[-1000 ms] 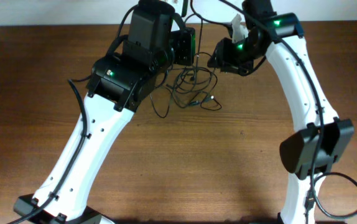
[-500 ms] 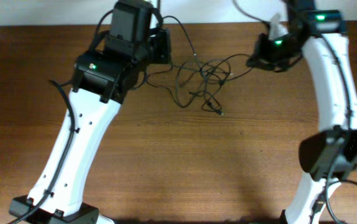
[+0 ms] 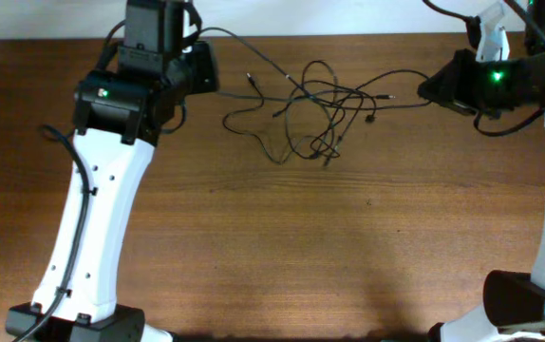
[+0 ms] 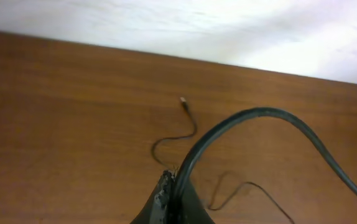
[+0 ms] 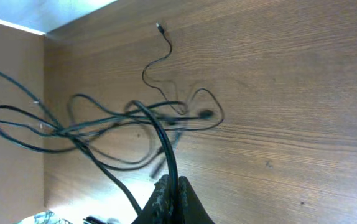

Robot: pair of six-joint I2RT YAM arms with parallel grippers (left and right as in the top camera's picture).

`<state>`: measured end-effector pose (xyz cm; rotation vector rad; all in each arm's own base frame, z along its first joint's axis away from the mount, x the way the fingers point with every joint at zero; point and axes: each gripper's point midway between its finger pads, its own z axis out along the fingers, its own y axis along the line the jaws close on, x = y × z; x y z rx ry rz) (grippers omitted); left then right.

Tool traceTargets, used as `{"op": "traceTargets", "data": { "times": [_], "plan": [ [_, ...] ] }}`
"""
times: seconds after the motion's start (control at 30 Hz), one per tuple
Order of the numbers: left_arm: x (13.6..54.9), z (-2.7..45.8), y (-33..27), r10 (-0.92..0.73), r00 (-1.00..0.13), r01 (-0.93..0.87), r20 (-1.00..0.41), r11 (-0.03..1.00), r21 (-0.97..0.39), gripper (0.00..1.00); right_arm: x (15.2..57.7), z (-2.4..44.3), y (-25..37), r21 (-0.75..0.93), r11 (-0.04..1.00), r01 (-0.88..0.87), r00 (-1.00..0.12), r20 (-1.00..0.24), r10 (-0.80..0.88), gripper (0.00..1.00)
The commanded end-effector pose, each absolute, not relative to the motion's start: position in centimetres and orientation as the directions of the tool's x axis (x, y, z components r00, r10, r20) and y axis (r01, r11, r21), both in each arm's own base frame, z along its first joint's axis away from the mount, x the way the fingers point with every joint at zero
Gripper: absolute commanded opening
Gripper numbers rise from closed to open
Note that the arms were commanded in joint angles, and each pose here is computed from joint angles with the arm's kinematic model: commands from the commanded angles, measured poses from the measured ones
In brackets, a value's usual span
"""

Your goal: Untangle cables

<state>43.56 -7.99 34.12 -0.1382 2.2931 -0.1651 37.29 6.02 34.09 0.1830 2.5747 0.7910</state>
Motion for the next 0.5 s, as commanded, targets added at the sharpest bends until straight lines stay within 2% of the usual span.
{"op": "traceTargets", "data": {
  "times": [0.0,0.37,0.43,0.47],
  "plan": [
    [43.1,33.3,-3.5,-0.206,-0.663,-0.169,-0.72,0.978,-0.124,0.0,35.9,35.6,2.8,0.519,0.855,0.029,-0.859,-0.424,0.287,0.04],
    [43.4,26.9,2.1,-0.275,-0.774,-0.304,-0.57,0.952,-0.047,0.0,34.3,34.1,-5.0,0.439,0.862,0.255,-0.814,-0.384,0.436,0.04],
    [43.6,26.2,2.4,-0.281,-0.782,-0.311,-0.555,0.949,-0.042,0.04,33.9,33.7,-5.7,0.411,0.861,0.3,-0.81,-0.367,0.457,0.04],
    [43.7,25.9,2.6,-0.283,-0.786,-0.314,-0.55,0.948,-0.039,0.1,33.7,33.6,-5.6,0.409,0.861,0.303,-0.814,-0.359,0.457,0.04]
  ]
}}
